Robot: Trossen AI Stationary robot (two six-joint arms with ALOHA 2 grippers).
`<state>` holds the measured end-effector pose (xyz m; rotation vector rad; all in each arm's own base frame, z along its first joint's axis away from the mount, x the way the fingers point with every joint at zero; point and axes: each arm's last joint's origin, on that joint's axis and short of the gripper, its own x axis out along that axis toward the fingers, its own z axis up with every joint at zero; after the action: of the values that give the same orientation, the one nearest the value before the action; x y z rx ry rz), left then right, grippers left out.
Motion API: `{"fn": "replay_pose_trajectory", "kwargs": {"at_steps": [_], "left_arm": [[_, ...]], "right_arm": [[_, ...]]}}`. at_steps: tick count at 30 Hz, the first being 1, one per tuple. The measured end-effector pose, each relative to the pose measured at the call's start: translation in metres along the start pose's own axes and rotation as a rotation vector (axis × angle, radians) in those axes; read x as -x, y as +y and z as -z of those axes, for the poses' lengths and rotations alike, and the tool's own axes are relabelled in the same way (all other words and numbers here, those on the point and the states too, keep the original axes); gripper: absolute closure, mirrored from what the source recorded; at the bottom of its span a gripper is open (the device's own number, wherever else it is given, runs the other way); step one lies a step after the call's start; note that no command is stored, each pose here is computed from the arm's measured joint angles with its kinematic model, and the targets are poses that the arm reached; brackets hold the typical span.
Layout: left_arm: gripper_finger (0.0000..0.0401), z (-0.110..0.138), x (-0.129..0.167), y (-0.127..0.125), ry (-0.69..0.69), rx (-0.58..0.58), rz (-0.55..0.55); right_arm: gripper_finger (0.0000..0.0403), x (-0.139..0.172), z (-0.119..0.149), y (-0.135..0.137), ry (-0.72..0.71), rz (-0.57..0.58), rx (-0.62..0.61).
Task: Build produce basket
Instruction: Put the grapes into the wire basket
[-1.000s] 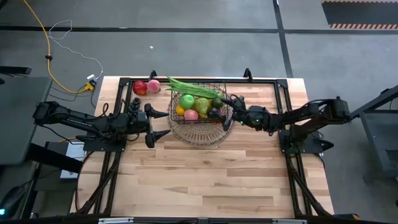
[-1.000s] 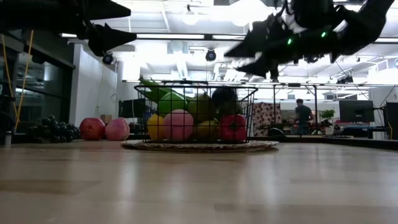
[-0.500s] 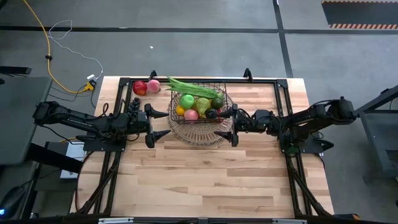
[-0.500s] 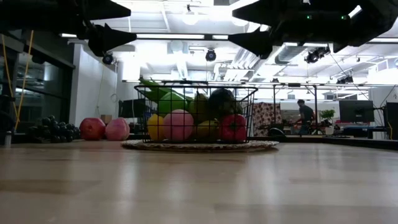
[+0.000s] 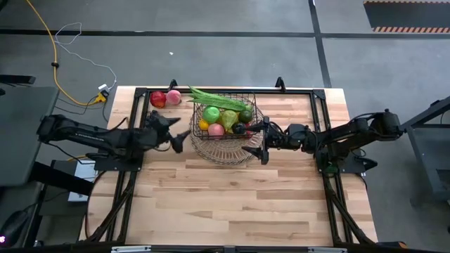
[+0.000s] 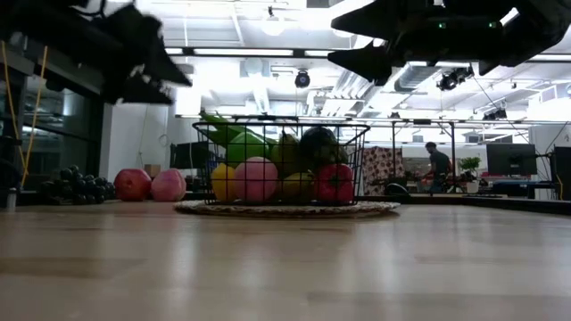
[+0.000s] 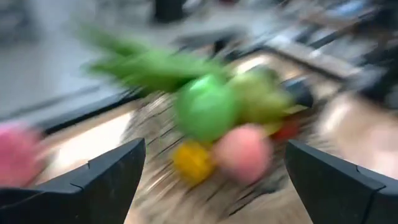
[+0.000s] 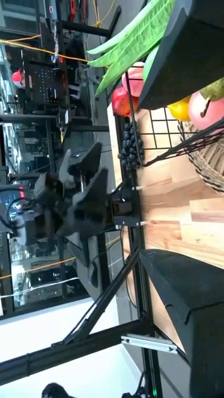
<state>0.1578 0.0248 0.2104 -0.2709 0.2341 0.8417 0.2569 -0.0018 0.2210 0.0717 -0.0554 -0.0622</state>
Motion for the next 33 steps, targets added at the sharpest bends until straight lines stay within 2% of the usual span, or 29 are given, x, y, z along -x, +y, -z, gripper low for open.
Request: {"fn": "replay_pose_trajectory", "kwargs": {"at_steps": [4, 9, 11, 18, 25, 29, 33], "left_arm": [[0.0036, 0.004, -0.008, 0.014, 0.205, 0.045, -0.256], [0.0036, 0.023, -0.022, 0.039, 0.375, 0.040, -0.571], [0.0036, 0.028, -0.028, 0.047, 0.412, 0.044, -0.662], [0.0036, 0.036, -0.042, 0.060, 0.430, -0.008, -0.827], [0.0037, 0.046, -0.047, 0.063, 0.429, -0.017, -0.901], [0.0037, 0.059, -0.044, 0.069, 0.468, 0.023, -0.956], [0.0037, 0.071, -0.036, 0.079, 0.436, 0.103, -1.039]], "right_arm": [[0.0029, 0.000, 0.000, 0.000, 0.000, 0.003, 0.000], [0.0029, 0.000, 0.000, 0.000, 0.001, 0.003, -0.005], [0.0029, 0.000, 0.000, 0.000, 0.002, 0.006, -0.009], [0.0029, 0.000, 0.002, -0.001, 0.015, 0.039, -0.007], [0.0029, 0.000, 0.002, -0.001, 0.016, 0.047, -0.020], [0.0029, 0.000, 0.002, -0.001, 0.012, 0.048, -0.025], [0.0029, 0.000, 0.002, -0.001, 0.012, 0.048, -0.025]]}}
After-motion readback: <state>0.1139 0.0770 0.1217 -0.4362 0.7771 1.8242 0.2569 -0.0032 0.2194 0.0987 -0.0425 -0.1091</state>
